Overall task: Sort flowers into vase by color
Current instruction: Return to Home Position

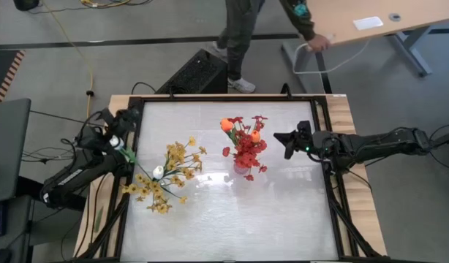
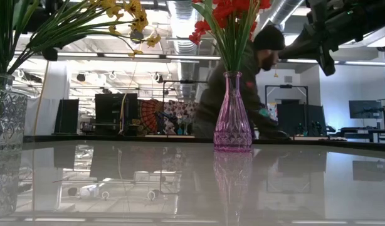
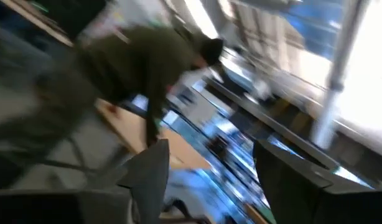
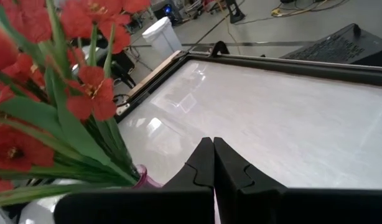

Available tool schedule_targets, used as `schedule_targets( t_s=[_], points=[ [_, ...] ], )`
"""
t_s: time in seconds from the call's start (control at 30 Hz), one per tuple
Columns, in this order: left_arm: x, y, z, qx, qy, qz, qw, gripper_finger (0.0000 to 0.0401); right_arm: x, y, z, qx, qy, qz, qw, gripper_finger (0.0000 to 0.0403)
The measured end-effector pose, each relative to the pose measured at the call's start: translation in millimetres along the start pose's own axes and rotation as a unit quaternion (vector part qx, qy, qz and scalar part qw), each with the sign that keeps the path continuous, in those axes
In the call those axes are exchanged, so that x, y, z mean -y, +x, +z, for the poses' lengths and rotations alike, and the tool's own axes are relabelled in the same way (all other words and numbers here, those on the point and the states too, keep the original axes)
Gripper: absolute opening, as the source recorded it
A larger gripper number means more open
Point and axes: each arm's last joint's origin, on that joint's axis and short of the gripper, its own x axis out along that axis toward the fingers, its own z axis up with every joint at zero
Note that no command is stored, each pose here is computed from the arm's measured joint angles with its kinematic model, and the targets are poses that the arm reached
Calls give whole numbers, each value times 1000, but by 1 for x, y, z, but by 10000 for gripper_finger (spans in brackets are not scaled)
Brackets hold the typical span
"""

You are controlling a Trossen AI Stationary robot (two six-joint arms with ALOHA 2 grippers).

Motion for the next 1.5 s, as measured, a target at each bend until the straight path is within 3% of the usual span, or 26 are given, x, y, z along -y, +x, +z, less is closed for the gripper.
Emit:
schedule_targets(
  t_s=[0.1,0.27,0.4,0.6,0.7,0.8,0.97,1.07,1.13,1.23,1.33,1.5],
  points=[
    [-4,0,1,35,4,61,998,233,0,0,0,3,9,0,1000,21],
    [-7,-1,3,82,-104,98,986,235,-1,0,2,10,21,5,1000,22],
    [-8,-1,4,113,-193,109,969,236,-2,0,2,12,24,7,1000,22],
    [-11,-4,8,198,-249,156,935,236,-2,0,3,14,37,9,999,22],
    [-11,-5,12,225,-218,173,934,236,-3,0,3,16,40,11,999,22],
    [-9,-6,17,241,-147,193,940,236,-3,0,4,18,42,14,999,22],
    [-5,-8,26,225,68,265,935,236,-3,0,4,18,53,14,998,23],
    [-6,-7,23,168,221,304,911,236,-3,0,4,18,54,14,998,23],
    [-10,-6,18,132,267,321,899,236,-3,0,4,18,54,14,998,23],
    [-19,-5,6,75,296,346,887,236,-3,0,4,18,54,14,998,23],
    [-30,-7,-7,30,280,369,886,236,-3,0,4,18,55,14,998,23],
    [-36,-7,-17,-14,195,338,921,236,-3,0,4,17,55,14,998,23]
  ],
)
